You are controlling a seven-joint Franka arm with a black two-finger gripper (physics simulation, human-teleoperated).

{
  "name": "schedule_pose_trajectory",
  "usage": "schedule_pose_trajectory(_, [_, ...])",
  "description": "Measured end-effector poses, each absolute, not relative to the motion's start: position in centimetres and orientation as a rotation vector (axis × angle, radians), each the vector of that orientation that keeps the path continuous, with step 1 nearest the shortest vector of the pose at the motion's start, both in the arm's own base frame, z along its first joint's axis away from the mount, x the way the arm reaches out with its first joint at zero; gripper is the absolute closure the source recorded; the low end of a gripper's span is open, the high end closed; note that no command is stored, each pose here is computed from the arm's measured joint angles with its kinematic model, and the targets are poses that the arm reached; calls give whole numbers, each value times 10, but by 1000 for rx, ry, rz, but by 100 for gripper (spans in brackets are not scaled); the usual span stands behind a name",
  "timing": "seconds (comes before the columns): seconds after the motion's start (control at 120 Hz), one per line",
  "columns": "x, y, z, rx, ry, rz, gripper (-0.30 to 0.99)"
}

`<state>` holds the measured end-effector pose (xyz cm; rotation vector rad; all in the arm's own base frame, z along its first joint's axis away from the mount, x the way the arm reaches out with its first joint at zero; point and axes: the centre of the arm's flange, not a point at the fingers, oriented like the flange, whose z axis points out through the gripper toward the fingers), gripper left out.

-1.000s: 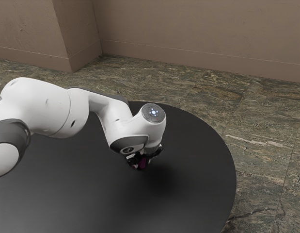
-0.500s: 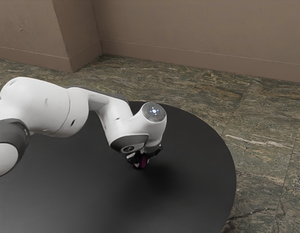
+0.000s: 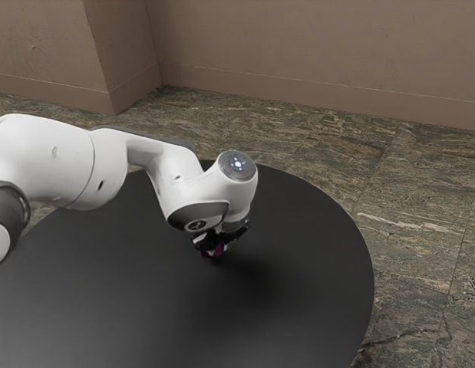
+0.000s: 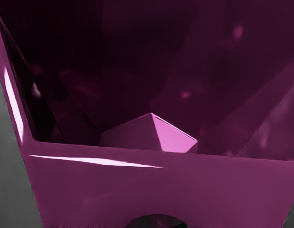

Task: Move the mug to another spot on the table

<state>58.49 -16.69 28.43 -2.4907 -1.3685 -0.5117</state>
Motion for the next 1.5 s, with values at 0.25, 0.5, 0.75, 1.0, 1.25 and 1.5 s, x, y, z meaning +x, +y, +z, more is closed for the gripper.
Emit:
schedule_pose_trajectory(0.25, [570, -140, 282, -2395, -1435, -457, 61])
schedule_pose_trajectory(0.5, [555, -124, 275, -2293, -1450, -428, 62])
schedule_pose_trajectory(0.75, [546, -120, 266, -2209, -1471, -440, 61])
schedule_pose_trajectory(1.0, [548, -122, 265, -2193, -1530, -472, 61])
schedule_pose_trajectory(1.25, [548, -123, 257, -2199, -1575, -487, 61])
schedule_pose_trajectory(1.5, [551, -125, 257, -2210, -1608, -509, 44])
